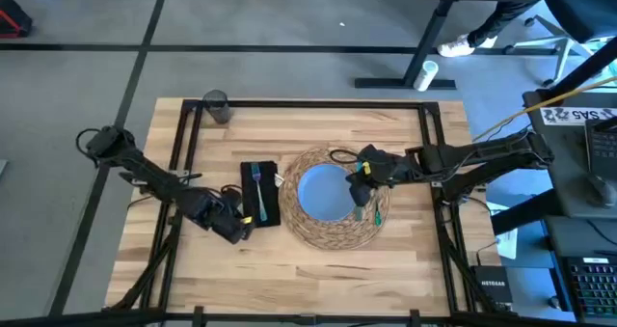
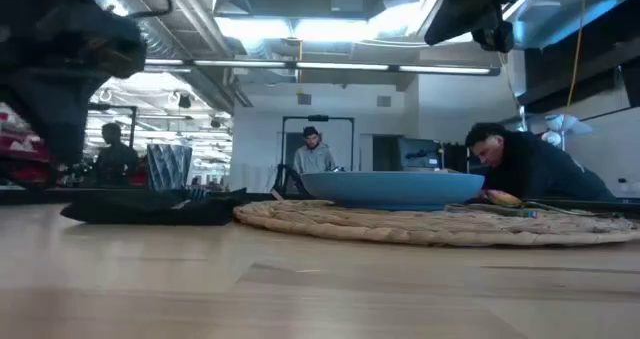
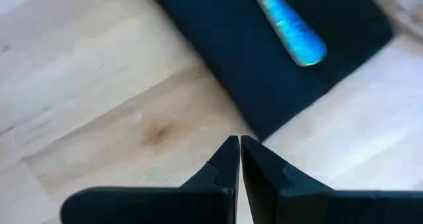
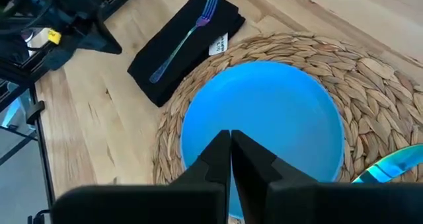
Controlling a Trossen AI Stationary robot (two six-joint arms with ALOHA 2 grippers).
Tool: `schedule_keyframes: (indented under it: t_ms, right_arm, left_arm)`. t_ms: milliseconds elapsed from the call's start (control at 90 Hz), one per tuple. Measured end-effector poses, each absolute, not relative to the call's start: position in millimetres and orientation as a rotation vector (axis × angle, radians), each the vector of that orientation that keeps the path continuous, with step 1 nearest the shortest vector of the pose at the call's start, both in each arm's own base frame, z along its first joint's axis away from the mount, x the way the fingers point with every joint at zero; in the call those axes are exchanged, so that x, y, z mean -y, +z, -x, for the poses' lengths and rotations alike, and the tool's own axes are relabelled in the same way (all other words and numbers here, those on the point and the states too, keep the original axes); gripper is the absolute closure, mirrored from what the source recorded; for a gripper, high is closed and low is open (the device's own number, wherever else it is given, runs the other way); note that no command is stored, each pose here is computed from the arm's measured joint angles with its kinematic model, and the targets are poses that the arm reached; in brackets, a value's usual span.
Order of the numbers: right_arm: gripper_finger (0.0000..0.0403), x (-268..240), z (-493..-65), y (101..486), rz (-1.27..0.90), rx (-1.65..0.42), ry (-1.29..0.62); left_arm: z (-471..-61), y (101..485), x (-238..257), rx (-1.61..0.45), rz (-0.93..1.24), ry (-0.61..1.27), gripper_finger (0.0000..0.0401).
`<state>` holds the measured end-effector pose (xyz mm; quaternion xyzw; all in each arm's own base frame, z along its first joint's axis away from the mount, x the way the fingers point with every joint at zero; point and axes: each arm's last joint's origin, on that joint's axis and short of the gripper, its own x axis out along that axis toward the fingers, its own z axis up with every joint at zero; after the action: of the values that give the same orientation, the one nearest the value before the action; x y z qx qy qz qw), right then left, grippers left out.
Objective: Set table place
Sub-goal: Move the black table napkin to the left of the brown placemat
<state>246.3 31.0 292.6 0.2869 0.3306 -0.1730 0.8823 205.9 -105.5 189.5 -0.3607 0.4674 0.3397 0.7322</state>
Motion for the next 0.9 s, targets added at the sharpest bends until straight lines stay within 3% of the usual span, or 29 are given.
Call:
schedule_keyframes:
  t_ms: [156,500,644,900]
  right_arm:
    - [0.0403,-30.9,-246.5,292.7,-0.598,-0.687,-0.360]
    - [0.0403,-31.1,-247.2,293.4,-0.600,-0.677,-0.355]
    - [0.0403,-31.4,-249.3,295.6,-0.594,-0.649,-0.339]
    - [0.0403,-31.4,-249.6,296.0,-0.585,-0.645,-0.334]
  left_arm:
    - [-218.6,196.2,87.5,-0.950,0.754,0.786,0.0401]
    - [-207.2,191.2,21.4,-1.070,0.677,1.159,0.0401]
    - [-200.1,179.2,10.8,-1.113,0.707,1.210,0.0401]
    - [-202.7,159.8,-9.3,-1.011,0.815,1.221,0.0401]
